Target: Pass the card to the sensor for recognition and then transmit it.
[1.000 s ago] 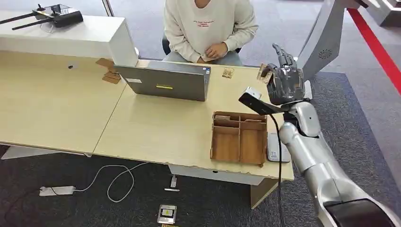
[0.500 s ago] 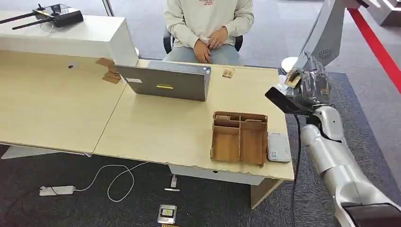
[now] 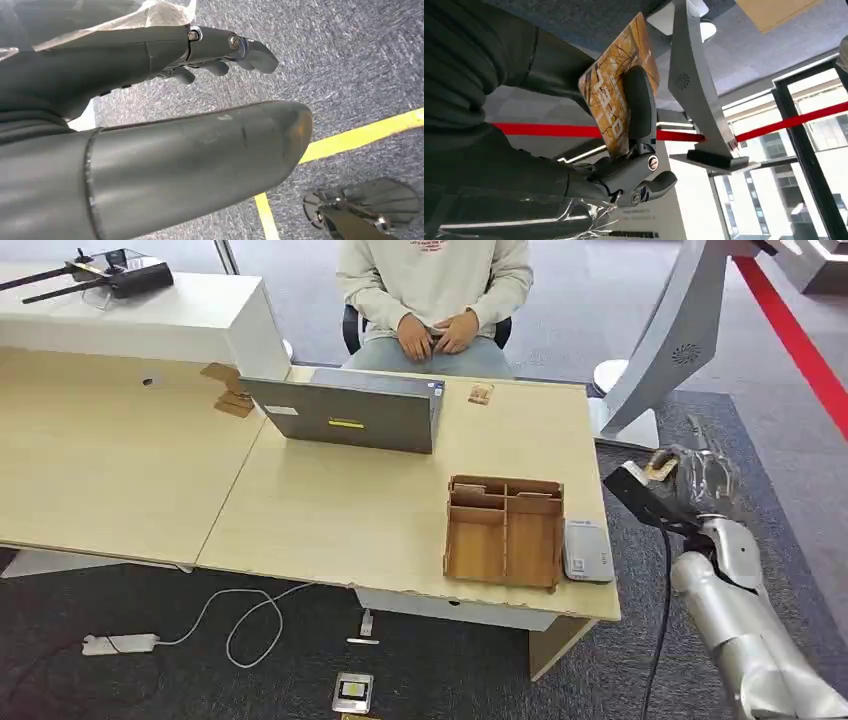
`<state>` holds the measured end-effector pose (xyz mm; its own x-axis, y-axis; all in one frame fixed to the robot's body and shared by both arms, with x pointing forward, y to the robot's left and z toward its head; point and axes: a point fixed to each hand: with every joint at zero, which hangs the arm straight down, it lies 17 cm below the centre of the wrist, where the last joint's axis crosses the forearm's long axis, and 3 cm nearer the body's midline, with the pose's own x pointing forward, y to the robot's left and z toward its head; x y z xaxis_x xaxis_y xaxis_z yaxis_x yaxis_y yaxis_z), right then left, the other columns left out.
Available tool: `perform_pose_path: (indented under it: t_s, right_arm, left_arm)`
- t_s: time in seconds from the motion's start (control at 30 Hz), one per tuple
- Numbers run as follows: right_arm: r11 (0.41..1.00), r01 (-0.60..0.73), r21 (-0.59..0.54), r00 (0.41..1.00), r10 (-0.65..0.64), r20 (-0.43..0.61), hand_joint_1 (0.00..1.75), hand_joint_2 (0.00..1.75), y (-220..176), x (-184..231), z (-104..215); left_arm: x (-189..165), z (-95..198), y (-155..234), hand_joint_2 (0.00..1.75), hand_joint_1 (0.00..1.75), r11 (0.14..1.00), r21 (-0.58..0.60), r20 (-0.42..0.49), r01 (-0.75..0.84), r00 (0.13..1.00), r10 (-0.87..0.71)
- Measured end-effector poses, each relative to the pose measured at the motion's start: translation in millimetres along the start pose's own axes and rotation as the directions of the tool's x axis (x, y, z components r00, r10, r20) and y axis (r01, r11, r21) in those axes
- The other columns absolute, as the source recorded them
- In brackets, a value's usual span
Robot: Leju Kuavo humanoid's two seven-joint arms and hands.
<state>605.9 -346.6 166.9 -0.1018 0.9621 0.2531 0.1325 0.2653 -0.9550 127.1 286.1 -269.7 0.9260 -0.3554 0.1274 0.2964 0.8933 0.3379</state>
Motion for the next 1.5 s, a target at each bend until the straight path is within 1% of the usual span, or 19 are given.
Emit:
perform_pose_path:
  t_s: [0.23, 0.53, 0.77, 1.17, 1.5]
  right_arm:
    - [0.997, 0.029, 0.070, 0.999, -0.027, -0.030, 1.75, 1.75, 25.9, -12.3, 16.0]
    - [0.987, 0.039, 0.158, 0.997, -0.028, -0.073, 1.75, 1.75, 59.1, -22.7, 36.9]
    - [0.979, 0.038, 0.202, 0.997, -0.022, -0.079, 1.75, 1.75, 74.4, -24.5, 46.7]
    - [0.971, 0.048, 0.235, 0.996, -0.028, -0.087, 1.75, 1.75, 91.4, -23.1, 58.5]
    - [0.970, 0.056, 0.237, 0.996, -0.039, -0.076, 1.75, 1.75, 95.0, -15.1, 61.3]
  left_arm:
    - [0.5, 1.6, -4.7, 0.00, 0.00, 1.000, -0.003, -0.003, -0.001, 1.000, 0.001]
    - [0.8, 3.1, -9.2, 0.00, 0.00, 1.000, -0.009, -0.010, -0.008, 1.000, 0.008]
    - [0.4, 3.8, -11.3, 0.00, 0.00, 1.000, -0.013, -0.018, -0.016, 1.000, 0.016]
    - [0.4, 4.9, -14.2, 0.00, 0.00, 1.000, -0.016, -0.025, -0.020, 0.999, 0.020]
    - [0.6, 4.9, -13.5, 0.00, 0.00, 1.000, -0.009, -0.025, -0.025, 0.999, 0.025]
